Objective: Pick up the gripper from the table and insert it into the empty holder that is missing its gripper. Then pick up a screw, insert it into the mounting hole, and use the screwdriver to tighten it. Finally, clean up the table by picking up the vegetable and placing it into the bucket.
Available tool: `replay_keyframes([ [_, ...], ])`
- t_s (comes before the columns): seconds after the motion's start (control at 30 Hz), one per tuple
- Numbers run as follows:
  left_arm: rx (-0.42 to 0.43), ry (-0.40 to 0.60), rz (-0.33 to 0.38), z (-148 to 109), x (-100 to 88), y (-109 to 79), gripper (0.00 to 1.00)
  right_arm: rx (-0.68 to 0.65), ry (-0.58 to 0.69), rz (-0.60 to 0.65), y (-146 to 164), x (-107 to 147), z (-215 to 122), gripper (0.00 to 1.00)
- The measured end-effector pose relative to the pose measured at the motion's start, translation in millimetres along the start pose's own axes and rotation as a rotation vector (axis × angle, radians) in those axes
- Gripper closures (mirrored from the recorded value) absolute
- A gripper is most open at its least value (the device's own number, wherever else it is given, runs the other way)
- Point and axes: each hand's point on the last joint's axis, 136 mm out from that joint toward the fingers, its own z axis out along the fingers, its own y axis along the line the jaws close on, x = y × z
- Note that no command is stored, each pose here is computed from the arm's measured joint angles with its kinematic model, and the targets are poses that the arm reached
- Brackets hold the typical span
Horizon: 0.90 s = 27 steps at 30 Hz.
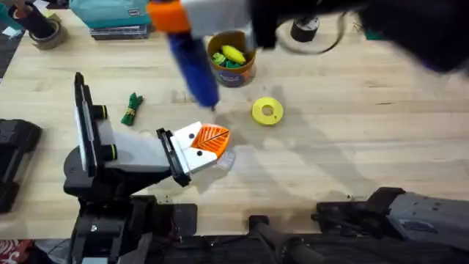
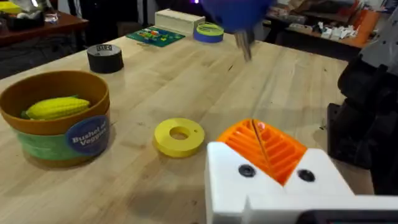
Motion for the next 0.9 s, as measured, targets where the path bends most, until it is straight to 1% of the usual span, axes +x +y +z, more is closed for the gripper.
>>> replay_keyframes([
  [0.07, 0.000, 0.000, 0.000, 0.0, 0.0, 0.0, 0.989, 0.081, 0.044, -0.012, -10.7, -7.4, -12.4, 0.978],
  [0.2, 0.000, 0.000, 0.000, 0.0, 0.0, 0.0, 0.989, 0.254, 0.116, -0.076, -32.5, -22.2, -43.7, 0.978],
  [0.27, 0.000, 0.000, 0.000, 0.0, 0.0, 0.0, 0.989, 0.345, 0.169, -0.101, -46.0, -20.5, -63.3, 0.978],
  [0.33, 0.000, 0.000, 0.000, 0.0, 0.0, 0.0, 0.989, 0.431, 0.227, -0.116, -60.0, -12.6, -82.6, 0.978],
  [0.5, 0.000, 0.000, 0.000, 0.0, 0.0, 0.0, 0.989, 0.648, 0.457, -0.129, -99.0, 30.4, -142.2, 0.978],
  [0.63, 0.000, 0.000, 0.000, 0.0, 0.0, 0.0, 0.989, 0.753, 0.647, -0.138, -123.0, 63.5, -189.8, 0.978],
  [0.7, 0.000, 0.000, 0.000, 0.0, 0.0, 0.1, 0.989, 0.782, 0.726, -0.143, -138.1, 78.4, -209.2, 0.978],
  [0.8, 0.000, 0.000, 0.000, 0.0, 0.0, 0.1, 0.989, 0.789, 0.825, -0.150, -162.0, 104.8, -227.9, 0.978],
  [0.9, 0.000, 0.000, 0.000, 0.0, 0.0, 0.0, 0.989, 0.750, 0.959, -0.141, -182.1, 153.3, -239.2, 0.978],
])
